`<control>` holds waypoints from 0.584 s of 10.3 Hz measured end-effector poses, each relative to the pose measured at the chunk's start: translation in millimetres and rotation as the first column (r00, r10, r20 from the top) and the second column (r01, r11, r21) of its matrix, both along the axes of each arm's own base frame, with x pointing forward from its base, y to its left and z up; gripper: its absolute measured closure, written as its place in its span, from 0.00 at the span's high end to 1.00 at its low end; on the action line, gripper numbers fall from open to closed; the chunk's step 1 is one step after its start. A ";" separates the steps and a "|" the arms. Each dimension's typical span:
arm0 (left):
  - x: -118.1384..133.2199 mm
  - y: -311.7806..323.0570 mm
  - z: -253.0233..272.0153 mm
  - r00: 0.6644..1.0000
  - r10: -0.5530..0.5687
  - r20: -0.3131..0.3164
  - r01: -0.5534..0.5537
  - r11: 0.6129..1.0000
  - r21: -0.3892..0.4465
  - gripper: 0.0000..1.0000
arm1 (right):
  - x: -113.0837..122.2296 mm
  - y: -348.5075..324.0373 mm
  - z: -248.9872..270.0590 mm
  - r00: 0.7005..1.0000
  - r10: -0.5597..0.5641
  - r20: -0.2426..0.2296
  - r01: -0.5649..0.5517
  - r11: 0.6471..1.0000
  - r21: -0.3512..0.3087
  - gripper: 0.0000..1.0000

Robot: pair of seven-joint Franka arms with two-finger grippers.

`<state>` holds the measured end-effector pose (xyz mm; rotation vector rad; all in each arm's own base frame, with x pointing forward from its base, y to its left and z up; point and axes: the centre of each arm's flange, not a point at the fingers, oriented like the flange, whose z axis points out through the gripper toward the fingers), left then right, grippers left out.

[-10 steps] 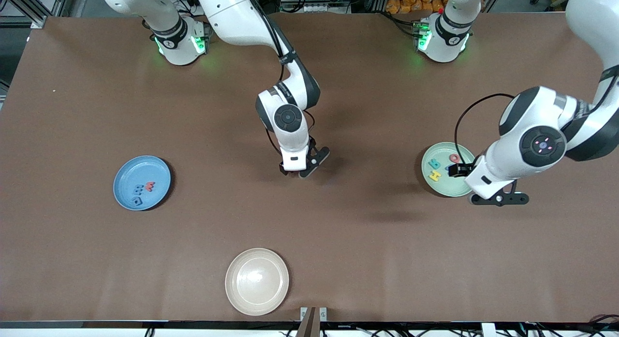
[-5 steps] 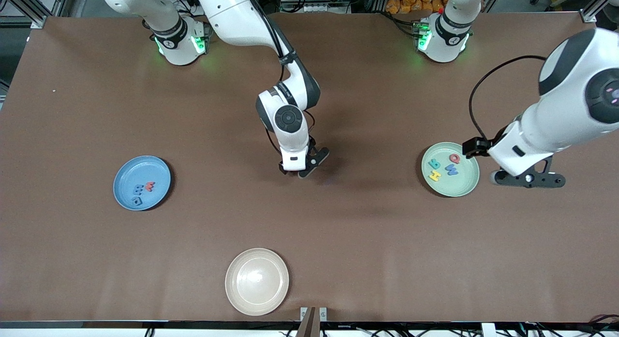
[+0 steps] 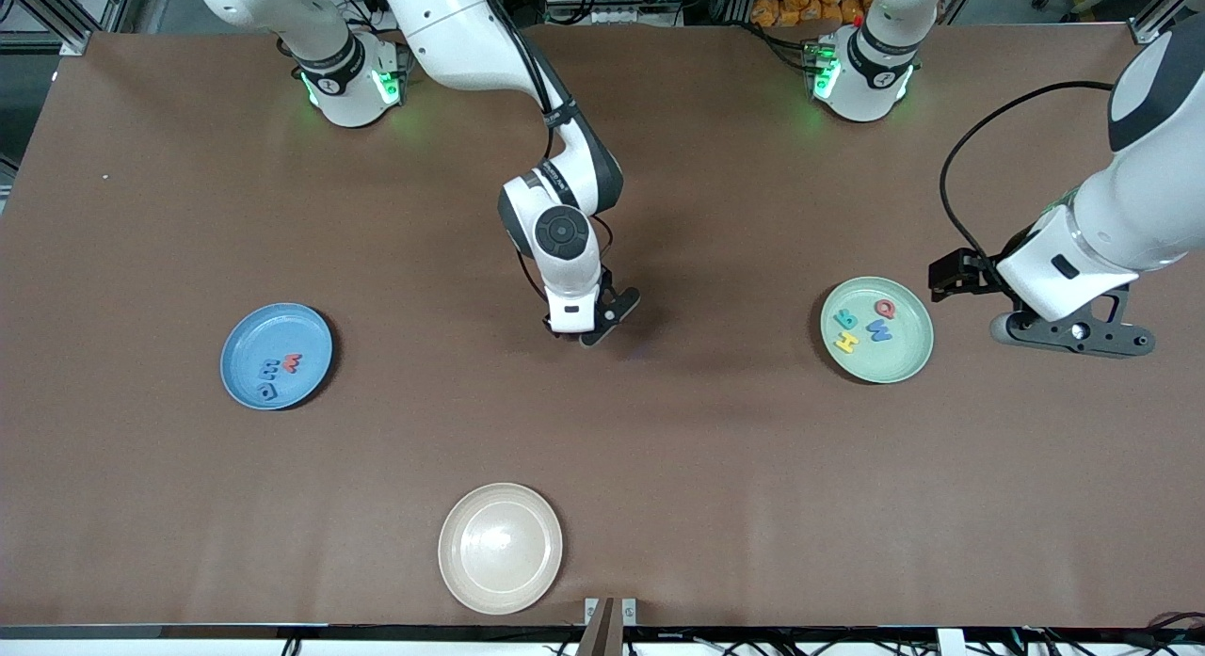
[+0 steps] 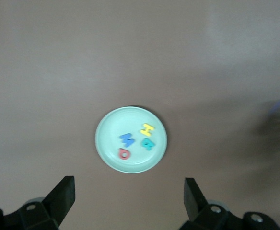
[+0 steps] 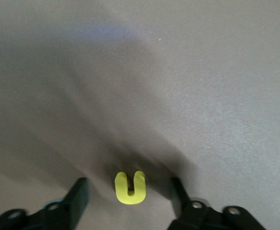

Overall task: Sort upper and lower case letters into plates
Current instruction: 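Drop the M from the left gripper while the right gripper grasps the u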

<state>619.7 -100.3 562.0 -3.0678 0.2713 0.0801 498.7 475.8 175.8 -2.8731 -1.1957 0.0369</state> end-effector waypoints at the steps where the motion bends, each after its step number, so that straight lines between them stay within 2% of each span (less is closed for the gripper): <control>1: 1.0 -5.0 1.4 1.000 -0.015 0.011 0.014 0.999 0.047 1.00 | 1.3 0.1 2.3 1.000 -0.001 0.002 0.001 1.000 0.002 0.53; 3: -6.1 -26.8 10.1 1.000 0.005 0.020 -0.006 0.999 0.050 1.00 | 1.9 1.8 6.9 1.000 0.000 0.001 0.000 1.000 0.007 0.26; 6: -11.7 5.1 33.2 0.996 0.075 0.038 -0.076 0.997 0.034 1.00 | 1.7 1.8 6.6 1.000 -0.002 -0.002 0.002 1.000 0.006 0.27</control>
